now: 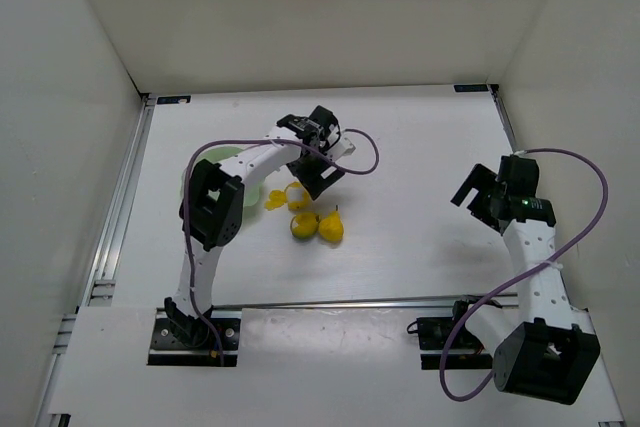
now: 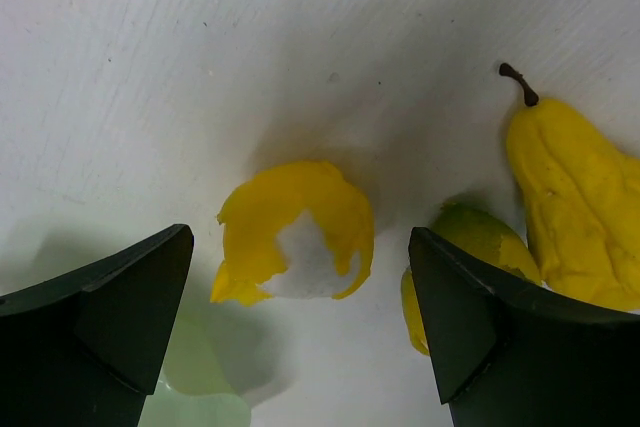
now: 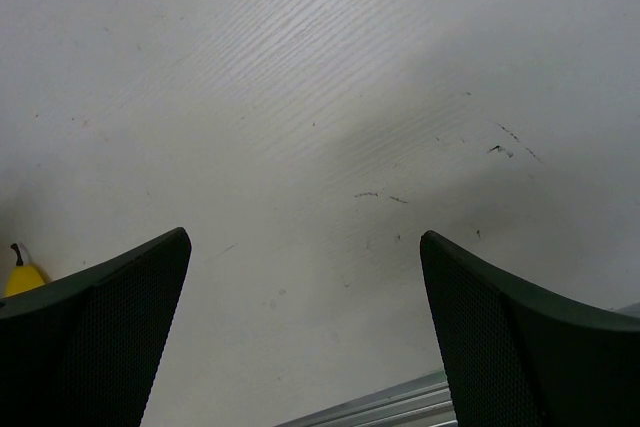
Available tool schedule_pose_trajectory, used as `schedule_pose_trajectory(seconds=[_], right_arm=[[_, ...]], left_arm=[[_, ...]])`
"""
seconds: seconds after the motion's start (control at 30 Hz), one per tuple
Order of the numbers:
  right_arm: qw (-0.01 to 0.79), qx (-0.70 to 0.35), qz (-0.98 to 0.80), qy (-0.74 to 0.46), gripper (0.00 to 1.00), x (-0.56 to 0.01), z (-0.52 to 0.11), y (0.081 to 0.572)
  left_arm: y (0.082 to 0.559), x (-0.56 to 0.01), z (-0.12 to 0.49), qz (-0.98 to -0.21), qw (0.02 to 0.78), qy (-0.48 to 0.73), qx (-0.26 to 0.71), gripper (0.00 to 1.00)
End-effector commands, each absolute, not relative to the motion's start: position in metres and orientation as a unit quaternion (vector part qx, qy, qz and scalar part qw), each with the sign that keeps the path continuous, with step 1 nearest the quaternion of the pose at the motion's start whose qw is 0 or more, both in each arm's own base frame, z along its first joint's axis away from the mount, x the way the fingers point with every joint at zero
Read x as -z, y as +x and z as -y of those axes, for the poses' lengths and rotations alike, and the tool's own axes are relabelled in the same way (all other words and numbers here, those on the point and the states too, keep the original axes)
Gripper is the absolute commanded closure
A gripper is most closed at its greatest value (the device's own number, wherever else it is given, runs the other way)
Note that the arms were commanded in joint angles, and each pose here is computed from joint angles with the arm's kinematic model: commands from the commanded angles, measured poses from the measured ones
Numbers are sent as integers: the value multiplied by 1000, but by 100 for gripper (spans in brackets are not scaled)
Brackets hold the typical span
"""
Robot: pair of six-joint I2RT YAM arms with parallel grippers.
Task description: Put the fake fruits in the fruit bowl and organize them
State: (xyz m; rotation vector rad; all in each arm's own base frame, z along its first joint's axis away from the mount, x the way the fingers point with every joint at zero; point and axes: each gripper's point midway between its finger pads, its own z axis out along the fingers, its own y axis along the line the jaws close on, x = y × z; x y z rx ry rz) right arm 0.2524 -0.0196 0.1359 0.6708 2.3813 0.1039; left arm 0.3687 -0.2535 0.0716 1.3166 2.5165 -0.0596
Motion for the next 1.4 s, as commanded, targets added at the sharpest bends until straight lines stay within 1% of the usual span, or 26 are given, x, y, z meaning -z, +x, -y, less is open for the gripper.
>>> schedule_pose_trajectory(seconds=[0.0, 0.17, 0.23, 0.3, 0.37, 0.4, 0.43, 0.57, 0.6, 0.67, 0.7, 0.73, 0.8, 0.83, 0.87, 0.9, 1.0, 1.07, 1.1, 1.13, 1.2, 1.23, 1.27, 1.3, 1.33, 1.37], right_arm=[[333, -31, -910, 245, 1, -134, 22, 251], [335, -36, -909, 244, 1, -137, 21, 257], [340, -36, -908, 243, 1, -141, 21, 259], [344, -37, -906, 243, 1, -144, 21, 261], [344, -37, -906, 243, 1, -144, 21, 261], [344, -37, -906, 243, 1, -144, 21, 261], [344, -37, -906, 243, 1, -145, 21, 258], [349, -32, -905, 240, 1, -146, 23, 256], [349, -32, -905, 240, 1, -145, 22, 254], [345, -31, -907, 240, 1, -144, 22, 252], [345, -31, -907, 240, 1, -144, 22, 252], [345, -31, -907, 240, 1, -144, 22, 252], [345, -31, -907, 240, 1, -144, 22, 252], [345, -36, -907, 239, 1, -144, 20, 252], [344, -38, -906, 243, 1, -144, 20, 252], [343, -48, -907, 239, 1, -144, 16, 252], [344, -103, -910, 207, 1, -142, -11, 258], [332, -128, -917, 179, 1, -137, -36, 260], [328, -133, -919, 174, 1, -132, -44, 261], [321, -140, -926, 139, 1, -130, -64, 260], [301, -142, -937, 110, 1, -122, -84, 261], [310, -146, -936, 85, 1, -131, -96, 269], [292, -146, -944, 46, 1, -124, -117, 267], [294, -151, -944, 23, 1, -126, -129, 271], [277, -155, -948, -24, 1, -120, -149, 266], [289, -162, -942, -47, 1, -130, -162, 273]], left_arm=[[367, -87, 248, -882, 161, 441, 29, 0], [357, -54, 226, -896, 113, 430, 10, 0], [363, -48, 224, -900, 118, 421, 5, 0], [362, -37, 217, -905, 103, 412, 2, 0], [366, -40, 217, -907, 108, 408, 7, 0], [366, -42, 221, -906, 111, 408, 16, 2], [367, -42, 219, -907, 110, 405, 22, 11], [370, -67, 230, -901, 146, 406, 50, 38], [372, -76, 234, -899, 156, 406, 56, 51], [372, -96, 237, -896, 176, 402, 65, 60], [372, -107, 237, -897, 183, 397, 67, 63], [376, -130, 235, -893, 212, 392, 70, 63], [379, -153, 223, -893, 238, 375, 66, 63], [383, -166, 215, -894, 260, 358, 63, 62], [386, -194, 205, -890, 299, 339, 59, 62], [398, -208, 183, -893, 326, 307, 48, 62], [406, -234, 121, -902, 366, 231, -9, 60], [401, -231, 84, -910, 360, 196, -58, 60], [396, -218, 58, -919, 341, 178, -82, 60], [392, -212, 48, -924, 331, 170, -90, 60], [383, -195, 30, -933, 306, 160, -103, 59], [374, -177, 16, -941, 281, 149, -113, 57], [370, -170, 11, -945, 270, 146, -115, 55], [366, -159, 3, -950, 254, 138, -117, 53], [359, -147, -4, -954, 238, 134, -124, 48], [355, -138, -9, -958, 224, 126, -128, 46]])
